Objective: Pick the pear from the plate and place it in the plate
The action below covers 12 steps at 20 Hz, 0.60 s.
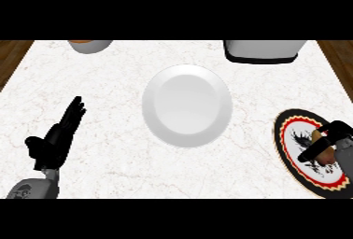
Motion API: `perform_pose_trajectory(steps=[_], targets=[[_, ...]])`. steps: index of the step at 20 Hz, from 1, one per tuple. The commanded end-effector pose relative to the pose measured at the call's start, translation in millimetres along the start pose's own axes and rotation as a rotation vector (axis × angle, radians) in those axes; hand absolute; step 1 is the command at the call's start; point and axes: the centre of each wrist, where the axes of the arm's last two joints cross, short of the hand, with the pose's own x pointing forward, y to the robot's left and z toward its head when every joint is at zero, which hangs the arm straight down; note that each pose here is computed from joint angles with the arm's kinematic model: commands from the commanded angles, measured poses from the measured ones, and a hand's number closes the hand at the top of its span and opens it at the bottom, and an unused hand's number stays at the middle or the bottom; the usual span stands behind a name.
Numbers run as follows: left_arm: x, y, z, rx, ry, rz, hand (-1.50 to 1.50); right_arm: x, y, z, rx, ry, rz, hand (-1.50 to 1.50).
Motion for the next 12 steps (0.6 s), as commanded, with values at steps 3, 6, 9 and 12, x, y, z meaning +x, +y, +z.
perform_pose_trajectory(steps=[3, 6, 9, 12], targets=[[-3.2, 9.2, 6.6, -0.003, 0.003, 0.006, 0.00, -10.9, 14.3, -9.8, 0.015, -0.058, 0.035, 1.50], [-6.1, -25.4, -7.5, 0.004, 0.006, -0.014, 0.00, 3.7, 0.5, 3.4, -0.107, -0.100, 0.086, 1.50], [-16.7, -0.9, 17.8, 0.045, 0.026, 0.009, 0.00, 8.3, 72.3, 52.7, -0.244, -0.233, -0.045, 1.50], [-20.9, 16.4, 23.6, 0.070, 0.060, -0.016, 0.00, 12.1, 101.4, 85.6, -0.357, -0.369, -0.145, 1.50]])
